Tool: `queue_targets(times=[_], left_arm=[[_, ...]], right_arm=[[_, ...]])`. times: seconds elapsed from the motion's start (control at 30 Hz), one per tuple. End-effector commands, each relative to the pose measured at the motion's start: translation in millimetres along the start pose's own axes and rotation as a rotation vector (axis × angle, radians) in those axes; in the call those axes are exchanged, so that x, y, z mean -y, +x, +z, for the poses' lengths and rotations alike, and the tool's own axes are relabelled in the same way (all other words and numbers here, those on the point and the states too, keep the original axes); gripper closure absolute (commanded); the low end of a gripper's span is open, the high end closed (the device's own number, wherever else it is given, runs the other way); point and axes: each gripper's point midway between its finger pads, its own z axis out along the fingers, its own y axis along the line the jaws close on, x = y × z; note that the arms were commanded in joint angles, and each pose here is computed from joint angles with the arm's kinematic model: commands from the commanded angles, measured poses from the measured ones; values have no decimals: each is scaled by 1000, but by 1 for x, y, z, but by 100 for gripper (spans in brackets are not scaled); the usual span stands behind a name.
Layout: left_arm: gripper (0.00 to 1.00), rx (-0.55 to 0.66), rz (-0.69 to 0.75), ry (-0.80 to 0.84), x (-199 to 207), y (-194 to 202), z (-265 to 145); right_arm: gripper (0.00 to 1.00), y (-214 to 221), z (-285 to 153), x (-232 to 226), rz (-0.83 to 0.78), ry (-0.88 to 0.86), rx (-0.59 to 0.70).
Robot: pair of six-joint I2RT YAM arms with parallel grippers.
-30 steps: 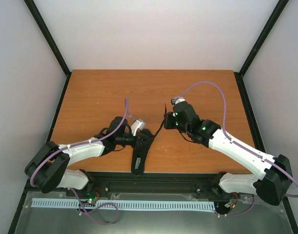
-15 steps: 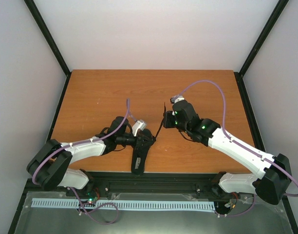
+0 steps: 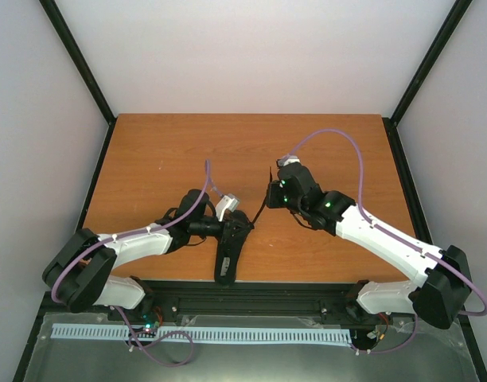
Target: Tie the shoes
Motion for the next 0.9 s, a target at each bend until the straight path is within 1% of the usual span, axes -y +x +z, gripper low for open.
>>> queue_targets(times=[0.0,0.3,0.4,0.53,0.77,0.87], left_arm=[[79,40,26,11,4,-15,-1],[78,8,7,-19,-6,-12,5],[78,4,8,-11,-6,-11,6],[84,6,10,-9,-5,-11,6],[85,-3,11,-24,-8,-10,7],[90,-1,12,-37,-10,-10,6]], right_arm=[[97,-12,-4,-4,-2,1,25],[97,-21,-13,-33,-30,-146,37],[97,-23,-10,-39,-41,-164,32],[97,-24,-1,-47,-56,-183,11],[97,-25,12,-57,-63,-209,-7],[97,-26,15,-56,-65,-196,-5]])
